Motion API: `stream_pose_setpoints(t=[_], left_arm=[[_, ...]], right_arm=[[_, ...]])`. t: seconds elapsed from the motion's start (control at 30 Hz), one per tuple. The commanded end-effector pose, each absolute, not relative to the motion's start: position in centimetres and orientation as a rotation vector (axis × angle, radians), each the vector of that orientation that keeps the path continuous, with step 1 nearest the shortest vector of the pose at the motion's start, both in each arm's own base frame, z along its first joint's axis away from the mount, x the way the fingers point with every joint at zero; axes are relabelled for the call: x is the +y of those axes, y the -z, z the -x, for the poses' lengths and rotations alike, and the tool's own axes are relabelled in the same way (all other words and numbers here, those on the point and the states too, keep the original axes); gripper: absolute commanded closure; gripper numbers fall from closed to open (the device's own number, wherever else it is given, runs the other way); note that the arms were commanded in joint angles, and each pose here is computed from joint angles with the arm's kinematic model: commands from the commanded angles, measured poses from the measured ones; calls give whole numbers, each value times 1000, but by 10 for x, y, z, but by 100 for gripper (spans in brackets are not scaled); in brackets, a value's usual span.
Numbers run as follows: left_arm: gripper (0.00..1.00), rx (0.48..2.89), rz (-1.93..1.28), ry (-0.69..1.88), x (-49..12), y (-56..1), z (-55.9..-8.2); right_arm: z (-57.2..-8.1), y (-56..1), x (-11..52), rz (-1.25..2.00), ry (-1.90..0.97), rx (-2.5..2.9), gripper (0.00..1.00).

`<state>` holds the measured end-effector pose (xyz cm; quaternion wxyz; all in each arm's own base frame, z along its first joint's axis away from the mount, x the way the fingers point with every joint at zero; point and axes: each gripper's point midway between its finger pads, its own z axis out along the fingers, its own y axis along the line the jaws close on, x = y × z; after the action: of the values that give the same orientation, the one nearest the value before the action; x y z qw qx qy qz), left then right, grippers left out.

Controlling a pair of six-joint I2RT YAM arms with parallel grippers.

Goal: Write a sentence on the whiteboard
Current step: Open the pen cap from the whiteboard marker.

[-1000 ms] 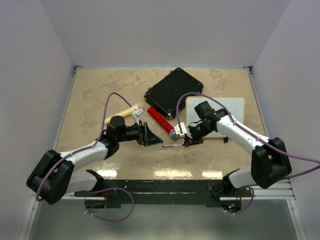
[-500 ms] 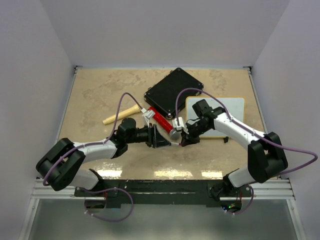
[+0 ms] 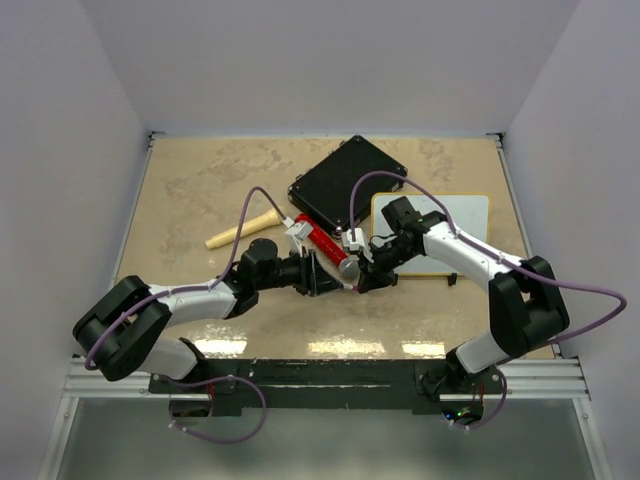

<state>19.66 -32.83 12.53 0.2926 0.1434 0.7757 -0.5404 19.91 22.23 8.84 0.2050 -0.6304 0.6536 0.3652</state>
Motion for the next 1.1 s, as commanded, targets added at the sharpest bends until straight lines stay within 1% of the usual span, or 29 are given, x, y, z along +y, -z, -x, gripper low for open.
stream_pose_setpoints(t=[0.0,0.23,0.27,0.3,0.37,0.43,0.47,0.5,0.53,0.57,0.67,0.83,0.87,1.07], left_arm=[[55,1969,-425,1389,-335,-146,-209],[63,1977,-427,1380,-336,-142,-211],[66,1974,-430,1380,-337,-142,-211],[70,1974,-431,1381,-337,-142,-211],[71,1972,-441,1383,-338,-142,-210],[77,1970,-444,1384,-338,-143,-210],[78,1970,-445,1381,-338,-142,-210],[88,1969,-448,1379,-337,-142,-210],[96,1970,-452,1380,-338,-142,-210],[100,1965,-459,1373,-338,-142,-210],[100,1964,-479,1318,-334,-141,-214],[100,1957,-423,1156,-305,-149,-231],[100,1936,-410,1155,-300,-156,-233],[100,1938,-352,1154,-275,-151,-237]], right_arm=[[-206,-106,237,1714,-1076,1768,100],[-205,-103,237,1715,-1093,1782,100],[-204,-103,237,1717,-1093,1779,100],[-204,-102,237,1717,-1092,1782,100],[-205,-101,237,1716,-1093,1787,100],[-205,-101,237,1716,-1093,1789,100],[-205,-101,237,1715,-1093,1790,100],[-204,-100,237,1718,-1093,1791,100],[-205,-100,236,1716,-1091,1791,100],[-205,-100,236,1720,-1086,1789,100],[-206,-96,233,1727,-1056,1802,100],[-213,-85,220,1740,-932,1829,100],[-212,-82,218,1746,-924,1833,100],[-217,-72,209,1758,-837,1861,100]])
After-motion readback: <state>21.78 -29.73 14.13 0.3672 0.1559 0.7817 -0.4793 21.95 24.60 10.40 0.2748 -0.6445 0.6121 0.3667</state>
